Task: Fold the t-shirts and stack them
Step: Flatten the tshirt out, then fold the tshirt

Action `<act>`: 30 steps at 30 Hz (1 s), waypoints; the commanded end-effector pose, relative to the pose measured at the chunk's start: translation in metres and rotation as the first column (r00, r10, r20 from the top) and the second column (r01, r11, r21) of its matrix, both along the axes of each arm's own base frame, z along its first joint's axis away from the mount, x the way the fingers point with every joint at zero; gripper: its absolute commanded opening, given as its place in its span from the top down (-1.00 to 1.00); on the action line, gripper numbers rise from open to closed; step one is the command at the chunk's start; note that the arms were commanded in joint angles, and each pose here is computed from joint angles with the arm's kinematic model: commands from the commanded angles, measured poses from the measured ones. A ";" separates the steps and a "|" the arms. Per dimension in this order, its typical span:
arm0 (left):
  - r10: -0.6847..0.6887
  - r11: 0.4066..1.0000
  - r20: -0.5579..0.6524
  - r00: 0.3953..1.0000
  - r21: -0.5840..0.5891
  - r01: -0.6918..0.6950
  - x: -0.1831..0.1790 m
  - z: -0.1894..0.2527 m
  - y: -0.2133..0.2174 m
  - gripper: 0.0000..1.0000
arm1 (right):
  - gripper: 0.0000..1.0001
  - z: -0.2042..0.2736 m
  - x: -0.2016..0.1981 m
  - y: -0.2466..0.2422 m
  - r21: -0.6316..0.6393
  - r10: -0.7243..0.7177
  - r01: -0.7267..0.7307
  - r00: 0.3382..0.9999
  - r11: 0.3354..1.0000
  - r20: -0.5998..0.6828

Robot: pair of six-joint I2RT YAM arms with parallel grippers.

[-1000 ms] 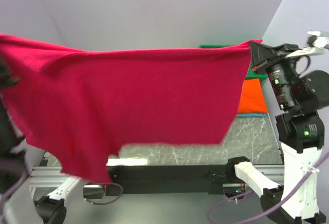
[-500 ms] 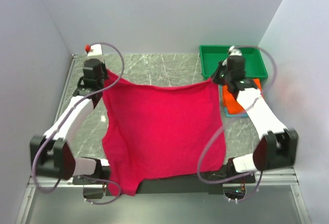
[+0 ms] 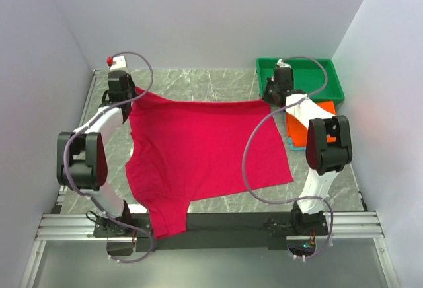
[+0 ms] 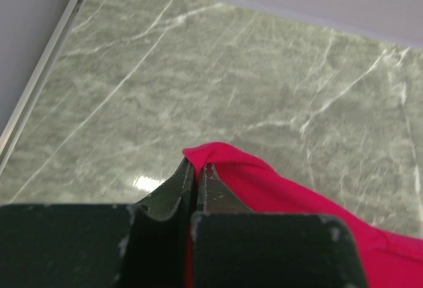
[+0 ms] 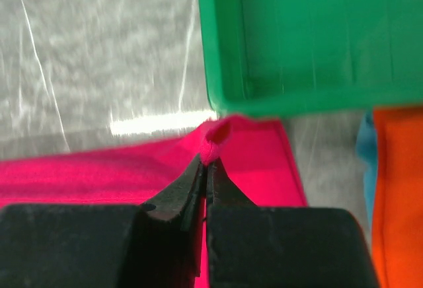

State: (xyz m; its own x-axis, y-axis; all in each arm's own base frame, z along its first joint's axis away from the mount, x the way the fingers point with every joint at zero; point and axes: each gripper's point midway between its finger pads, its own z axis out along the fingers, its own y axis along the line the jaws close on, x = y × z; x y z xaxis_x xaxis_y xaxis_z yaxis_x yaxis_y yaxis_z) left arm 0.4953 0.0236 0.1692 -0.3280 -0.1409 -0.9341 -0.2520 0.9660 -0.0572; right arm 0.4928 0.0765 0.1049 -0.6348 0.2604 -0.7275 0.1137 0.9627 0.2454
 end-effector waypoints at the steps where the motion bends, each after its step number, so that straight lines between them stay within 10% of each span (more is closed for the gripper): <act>1: -0.029 0.998 0.137 0.990 -0.047 0.036 0.031 0.054 -0.005 0.99 | 1.00 0.045 0.041 -0.009 -0.034 -0.027 0.033 0.988 0.999 0.153; 30: 0.203 0.857 -0.084 0.976 -0.467 -0.218 0.003 0.054 -0.004 0.99 | 1.00 0.054 0.080 -0.010 -0.027 -0.024 0.028 0.990 0.999 0.140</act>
State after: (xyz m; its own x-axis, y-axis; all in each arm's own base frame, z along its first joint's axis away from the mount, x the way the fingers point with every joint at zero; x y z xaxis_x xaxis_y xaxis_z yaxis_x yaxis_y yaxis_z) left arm 0.5078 0.0179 0.1803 -0.3772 -0.5628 -0.7355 -0.4383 0.8081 -0.3935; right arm 0.5641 0.0755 0.1289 -0.5757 0.2383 -0.7822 0.1033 0.9701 0.2196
